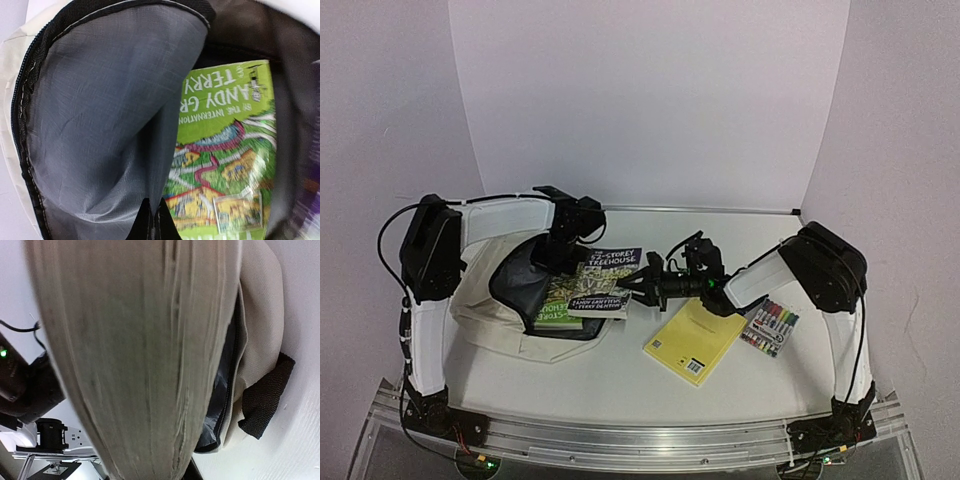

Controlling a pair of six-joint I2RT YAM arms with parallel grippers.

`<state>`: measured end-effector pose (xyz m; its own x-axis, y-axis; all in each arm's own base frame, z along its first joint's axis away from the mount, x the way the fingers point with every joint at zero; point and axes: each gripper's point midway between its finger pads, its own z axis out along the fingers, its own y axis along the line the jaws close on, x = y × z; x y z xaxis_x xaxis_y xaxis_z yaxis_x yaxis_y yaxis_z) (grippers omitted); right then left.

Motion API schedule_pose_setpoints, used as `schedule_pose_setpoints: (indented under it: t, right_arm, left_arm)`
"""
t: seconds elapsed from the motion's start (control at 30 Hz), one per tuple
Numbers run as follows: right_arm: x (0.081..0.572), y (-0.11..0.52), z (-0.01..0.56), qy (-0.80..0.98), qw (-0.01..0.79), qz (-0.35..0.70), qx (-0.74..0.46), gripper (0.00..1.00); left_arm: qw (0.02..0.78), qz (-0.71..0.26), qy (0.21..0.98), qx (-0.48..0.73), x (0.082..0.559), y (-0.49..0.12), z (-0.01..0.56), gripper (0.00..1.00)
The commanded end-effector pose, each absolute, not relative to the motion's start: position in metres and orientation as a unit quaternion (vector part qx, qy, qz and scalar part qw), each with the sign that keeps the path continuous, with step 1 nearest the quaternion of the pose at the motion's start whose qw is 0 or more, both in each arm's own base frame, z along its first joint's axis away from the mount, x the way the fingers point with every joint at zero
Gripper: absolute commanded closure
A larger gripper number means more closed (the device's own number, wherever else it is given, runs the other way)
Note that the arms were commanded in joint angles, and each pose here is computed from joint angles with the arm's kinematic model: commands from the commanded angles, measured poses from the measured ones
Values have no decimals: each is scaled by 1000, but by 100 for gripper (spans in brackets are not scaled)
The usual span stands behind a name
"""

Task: Pack the student bag
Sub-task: Place the book in the student bag.

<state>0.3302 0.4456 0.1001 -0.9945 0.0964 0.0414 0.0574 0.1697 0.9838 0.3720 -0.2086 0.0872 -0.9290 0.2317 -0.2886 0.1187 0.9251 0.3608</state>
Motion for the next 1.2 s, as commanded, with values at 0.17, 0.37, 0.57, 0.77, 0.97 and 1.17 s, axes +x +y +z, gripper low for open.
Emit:
schedule_pose_setpoints:
  t: [0.17, 0.37, 0.57, 0.77, 0.97, 1.17]
  right_arm:
    - [338, 478, 146, 702, 33, 712, 6, 100]
    - [327, 502, 148, 693, 28, 720, -18, 100]
    - [307, 524, 155, 685, 25, 726, -55, 100]
    - [302, 547, 153, 694, 34, 714, -86, 100]
    - [307, 576, 144, 690, 24, 720, -73, 100]
    - [325, 596, 120, 692, 11, 722, -26, 95]
  left_arm:
    - [248, 9, 961, 121, 352, -240, 185, 100]
    - [259, -51, 955, 132, 342, -252, 203, 100]
    - [262, -70, 953, 134, 343, -259, 205, 100]
    - [265, -94, 949, 143, 344, -270, 206, 100]
    - [270, -114, 945, 144, 345, -277, 210, 100]
    - [271, -132, 944, 133, 345, -282, 211, 100]
